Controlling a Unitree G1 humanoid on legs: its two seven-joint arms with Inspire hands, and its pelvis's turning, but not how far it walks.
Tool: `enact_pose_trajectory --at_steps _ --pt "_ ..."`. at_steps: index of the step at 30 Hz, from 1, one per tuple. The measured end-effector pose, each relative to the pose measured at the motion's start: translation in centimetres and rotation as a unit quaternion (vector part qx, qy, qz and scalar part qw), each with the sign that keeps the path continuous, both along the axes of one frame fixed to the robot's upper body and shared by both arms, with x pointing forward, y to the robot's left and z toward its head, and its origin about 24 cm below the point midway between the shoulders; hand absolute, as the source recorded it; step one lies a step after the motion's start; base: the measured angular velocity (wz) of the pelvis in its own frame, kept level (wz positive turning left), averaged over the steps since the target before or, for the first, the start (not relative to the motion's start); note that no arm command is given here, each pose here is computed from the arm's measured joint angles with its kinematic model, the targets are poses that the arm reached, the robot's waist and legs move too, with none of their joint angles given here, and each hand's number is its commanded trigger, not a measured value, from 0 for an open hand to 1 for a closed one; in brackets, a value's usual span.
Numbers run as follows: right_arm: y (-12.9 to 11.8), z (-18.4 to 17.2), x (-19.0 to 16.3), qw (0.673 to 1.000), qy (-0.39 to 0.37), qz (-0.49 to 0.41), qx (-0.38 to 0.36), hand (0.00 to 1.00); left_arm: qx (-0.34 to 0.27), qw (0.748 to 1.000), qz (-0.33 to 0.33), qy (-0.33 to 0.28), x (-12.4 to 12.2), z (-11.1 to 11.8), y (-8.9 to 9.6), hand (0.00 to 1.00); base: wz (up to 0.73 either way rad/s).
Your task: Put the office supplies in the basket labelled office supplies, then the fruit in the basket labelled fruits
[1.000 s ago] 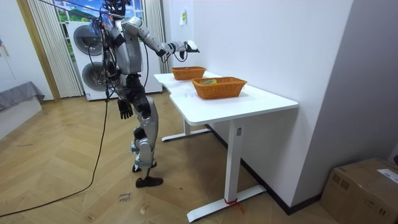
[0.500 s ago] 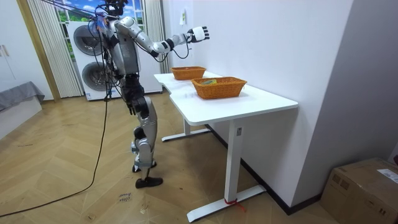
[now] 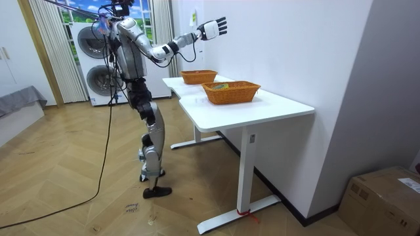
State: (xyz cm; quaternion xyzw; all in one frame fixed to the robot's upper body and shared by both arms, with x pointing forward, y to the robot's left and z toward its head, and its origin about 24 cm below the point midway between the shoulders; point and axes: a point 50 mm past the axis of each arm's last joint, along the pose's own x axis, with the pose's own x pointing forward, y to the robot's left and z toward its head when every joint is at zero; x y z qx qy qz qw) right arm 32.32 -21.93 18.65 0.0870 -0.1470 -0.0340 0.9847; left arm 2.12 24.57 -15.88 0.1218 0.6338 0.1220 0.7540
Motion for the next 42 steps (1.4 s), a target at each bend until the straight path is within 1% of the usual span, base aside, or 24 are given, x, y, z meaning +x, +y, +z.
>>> enact_pose_trajectory --at_steps 2,7,13,18,21,23,27,32,35,41,42 --pt "-0.9 0.4 -0.2 1.000 -0.009 -0.012 0.018 0.00 0.000 1.000 0.004 -0.001 0.0 0.0 0.1 0.00 -0.15" --pt "-2.9 1.1 -0.7 0.998 -0.023 -0.053 0.030 0.00 0.002 1.000 0.011 -0.003 -0.2 0.0 0.1 0.00 -0.13" --pt "-4.8 1.0 -1.5 0.993 -0.025 -0.104 0.049 0.00 0.009 1.000 0.021 -0.002 -0.6 0.1 0.3 0.00 -0.19" --pt "-6.8 2.0 -2.8 0.987 -0.047 -0.150 0.036 0.00 0.018 1.000 0.022 -0.008 -1.0 0.1 0.4 0.00 -0.11" --pt "-7.9 1.6 -4.1 0.981 -0.057 -0.184 0.037 0.00 0.016 0.999 0.026 -0.010 -1.1 0.1 0.4 0.00 -0.10" --pt "-9.1 0.7 -5.0 0.974 -0.046 -0.219 0.043 0.00 0.010 0.999 0.037 -0.018 -1.1 0.1 0.4 0.00 -0.11" --pt "-10.2 -0.9 -6.1 0.964 -0.017 -0.262 0.035 0.00 0.007 0.998 0.051 -0.022 -1.2 0.0 0.4 0.00 -0.17" --pt "-12.8 -2.9 -8.9 0.940 0.018 -0.340 0.040 0.00 0.015 0.997 0.072 -0.023 -1.7 0.2 1.0 0.00 -0.06" --pt "-14.6 -3.6 -11.0 0.911 0.030 -0.408 0.048 0.00 0.023 0.996 0.083 -0.025 -1.9 0.3 1.3 0.00 -0.08" --pt "-16.7 -4.7 -14.2 0.864 0.040 -0.499 0.059 0.00 0.035 0.995 0.090 -0.030 -1.8 0.4 1.5 0.00 -0.09" --pt "-17.3 -5.0 -14.9 0.850 0.043 -0.521 0.064 0.00 0.037 0.994 0.096 -0.031 -2.0 0.4 1.7 0.00 -0.23"
